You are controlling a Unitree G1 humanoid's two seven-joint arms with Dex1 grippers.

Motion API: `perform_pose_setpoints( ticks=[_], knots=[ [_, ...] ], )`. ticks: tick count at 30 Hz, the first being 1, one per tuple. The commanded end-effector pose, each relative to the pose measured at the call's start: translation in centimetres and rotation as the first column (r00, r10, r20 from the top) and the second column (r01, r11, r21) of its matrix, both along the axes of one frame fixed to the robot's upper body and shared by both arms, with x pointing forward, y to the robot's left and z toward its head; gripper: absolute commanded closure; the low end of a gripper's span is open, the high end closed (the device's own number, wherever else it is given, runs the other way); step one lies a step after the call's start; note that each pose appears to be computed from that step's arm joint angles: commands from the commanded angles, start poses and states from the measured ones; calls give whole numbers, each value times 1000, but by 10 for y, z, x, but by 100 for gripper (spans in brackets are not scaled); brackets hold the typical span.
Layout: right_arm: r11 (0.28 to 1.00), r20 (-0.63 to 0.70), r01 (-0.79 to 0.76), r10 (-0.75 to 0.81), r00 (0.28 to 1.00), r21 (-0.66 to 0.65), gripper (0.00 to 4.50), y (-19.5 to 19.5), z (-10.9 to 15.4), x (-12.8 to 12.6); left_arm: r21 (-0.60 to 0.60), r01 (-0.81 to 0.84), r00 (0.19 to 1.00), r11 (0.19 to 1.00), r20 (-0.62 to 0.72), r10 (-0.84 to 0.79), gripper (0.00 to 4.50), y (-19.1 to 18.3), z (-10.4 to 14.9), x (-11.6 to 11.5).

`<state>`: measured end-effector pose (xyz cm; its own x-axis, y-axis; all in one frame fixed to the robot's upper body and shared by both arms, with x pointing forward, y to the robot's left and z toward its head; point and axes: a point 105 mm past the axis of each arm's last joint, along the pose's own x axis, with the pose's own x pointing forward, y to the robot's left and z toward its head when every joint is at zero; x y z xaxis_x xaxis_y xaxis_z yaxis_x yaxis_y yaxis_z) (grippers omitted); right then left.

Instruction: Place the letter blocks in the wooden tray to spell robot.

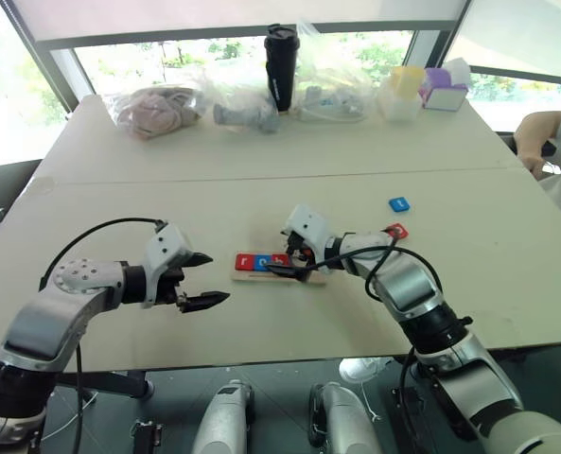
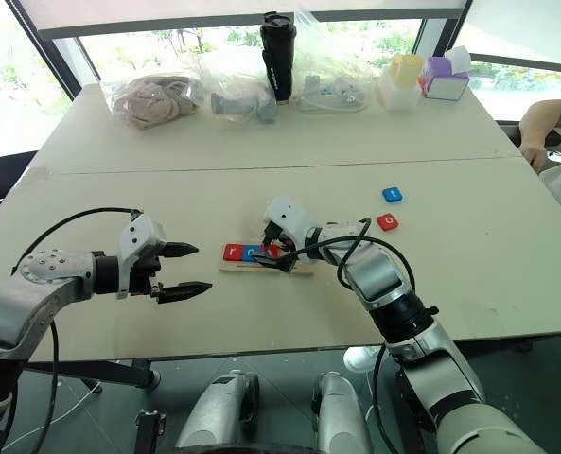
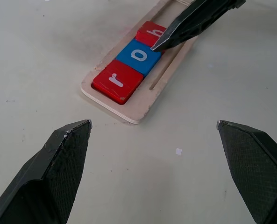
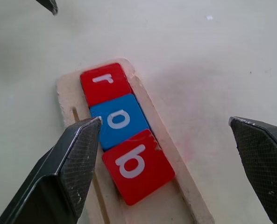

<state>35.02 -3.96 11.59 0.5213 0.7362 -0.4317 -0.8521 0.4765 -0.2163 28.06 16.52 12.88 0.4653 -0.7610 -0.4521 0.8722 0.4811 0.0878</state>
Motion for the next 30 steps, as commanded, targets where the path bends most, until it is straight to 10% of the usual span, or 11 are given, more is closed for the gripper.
perform_pose_setpoints(
  ticks=[1,8,13,18,24,30],
  knots=[
    [1000,59,11,-11,998,5,4,-3,14,7,-3,4,1000,1000,28,-3,0,-1,6,0],
    [999,56,18,-20,998,39,4,-6,18,8,-8,7,999,1000,35,-7,0,-2,7,2],
    [933,80,-97,74,994,347,4,6,84,-12,-5,6,999,1000,33,-6,0,-1,7,1],
    [715,54,-119,114,992,688,4,-25,154,-29,-3,13,1000,1000,27,-13,0,-1,6,-1],
    [835,37,342,-395,918,431,4,-136,132,10,-33,35,999,999,28,-34,0,0,17,-6],
    [742,-18,603,-626,779,295,4,-190,97,14,-74,38,999,997,14,-37,0,1,26,-5]
  ],
)
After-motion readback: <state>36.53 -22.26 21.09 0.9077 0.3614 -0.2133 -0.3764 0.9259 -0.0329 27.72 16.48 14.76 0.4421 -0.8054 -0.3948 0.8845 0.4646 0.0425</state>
